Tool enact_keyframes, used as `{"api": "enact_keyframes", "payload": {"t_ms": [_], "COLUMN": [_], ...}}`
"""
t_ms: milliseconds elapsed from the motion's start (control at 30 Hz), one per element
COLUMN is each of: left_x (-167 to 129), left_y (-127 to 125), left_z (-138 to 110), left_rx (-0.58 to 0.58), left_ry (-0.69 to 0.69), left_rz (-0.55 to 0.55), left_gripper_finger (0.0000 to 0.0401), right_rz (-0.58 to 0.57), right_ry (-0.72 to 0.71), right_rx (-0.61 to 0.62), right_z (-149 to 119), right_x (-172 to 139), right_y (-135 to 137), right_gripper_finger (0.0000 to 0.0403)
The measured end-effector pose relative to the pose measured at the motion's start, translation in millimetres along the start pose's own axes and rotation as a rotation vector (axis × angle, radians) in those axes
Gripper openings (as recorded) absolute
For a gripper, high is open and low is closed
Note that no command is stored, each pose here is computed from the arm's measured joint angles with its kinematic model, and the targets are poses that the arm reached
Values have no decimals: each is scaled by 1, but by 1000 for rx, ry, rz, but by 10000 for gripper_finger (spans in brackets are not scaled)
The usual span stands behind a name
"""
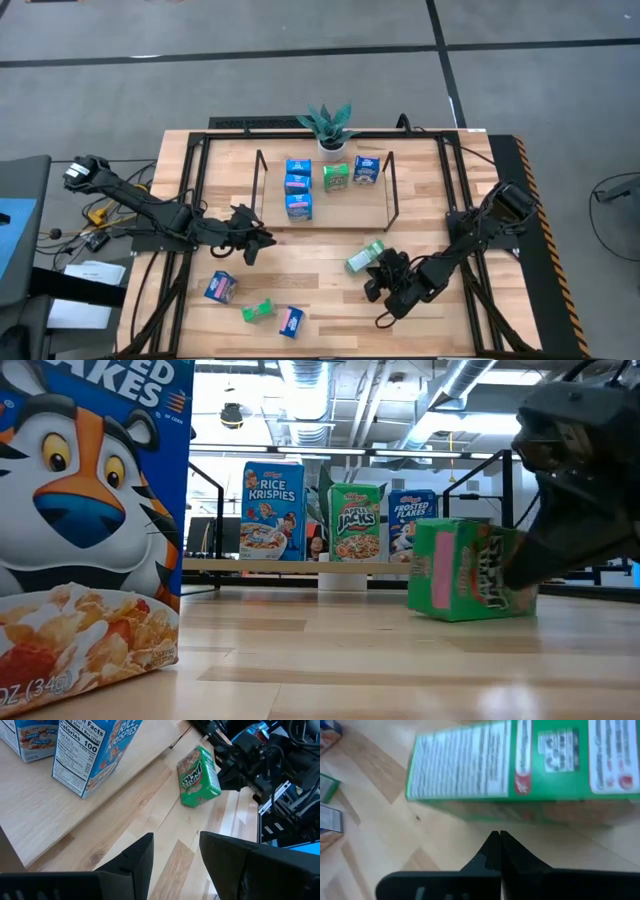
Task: Stack cereal on shelf
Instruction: Put the right green cereal box on the shelf aligned with the other green cereal box
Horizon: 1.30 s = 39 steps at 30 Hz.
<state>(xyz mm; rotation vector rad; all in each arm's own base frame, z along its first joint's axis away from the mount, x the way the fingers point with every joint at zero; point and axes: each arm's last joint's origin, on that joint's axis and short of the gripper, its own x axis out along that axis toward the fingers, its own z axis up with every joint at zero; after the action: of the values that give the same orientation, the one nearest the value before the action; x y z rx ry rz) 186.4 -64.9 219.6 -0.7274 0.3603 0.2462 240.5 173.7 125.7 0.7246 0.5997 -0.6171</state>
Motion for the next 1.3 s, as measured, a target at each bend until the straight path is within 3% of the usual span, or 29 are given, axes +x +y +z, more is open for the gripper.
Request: {"api": "enact_keyframes", "payload": {"t_ms": [400,533,700,833,1067,1167,1300], "left_x": [0,0,0,0,0,0,0], "left_y": [0,0,0,0,0,-1,-1], "left_z": [0,0,0,1,0,0,-1], "left_rx": [0,0,22,31,30,29,21], "left_ry": [0,3,-3,-22,-5,16,25], "left_rz": [-1,-4,-1,11,-3,-19,-24], "left_gripper_finger": [148,148,152,168,213,229,240], "right_rz": [50,185,417,498,344,313,354], "right_ry": [18,100,206,193,243,357,457], "right_rx": [16,-18,-139,-316,-702,-814,-974], "right_z": [-5,-3,29,72,129,137,133], "right_x": [-5,-24,-53,-67,-55,-41,-21], "right_y": [5,18,37,51,56,56,62], "right_gripper_finger": [27,31,84,153,276,301,312]}}
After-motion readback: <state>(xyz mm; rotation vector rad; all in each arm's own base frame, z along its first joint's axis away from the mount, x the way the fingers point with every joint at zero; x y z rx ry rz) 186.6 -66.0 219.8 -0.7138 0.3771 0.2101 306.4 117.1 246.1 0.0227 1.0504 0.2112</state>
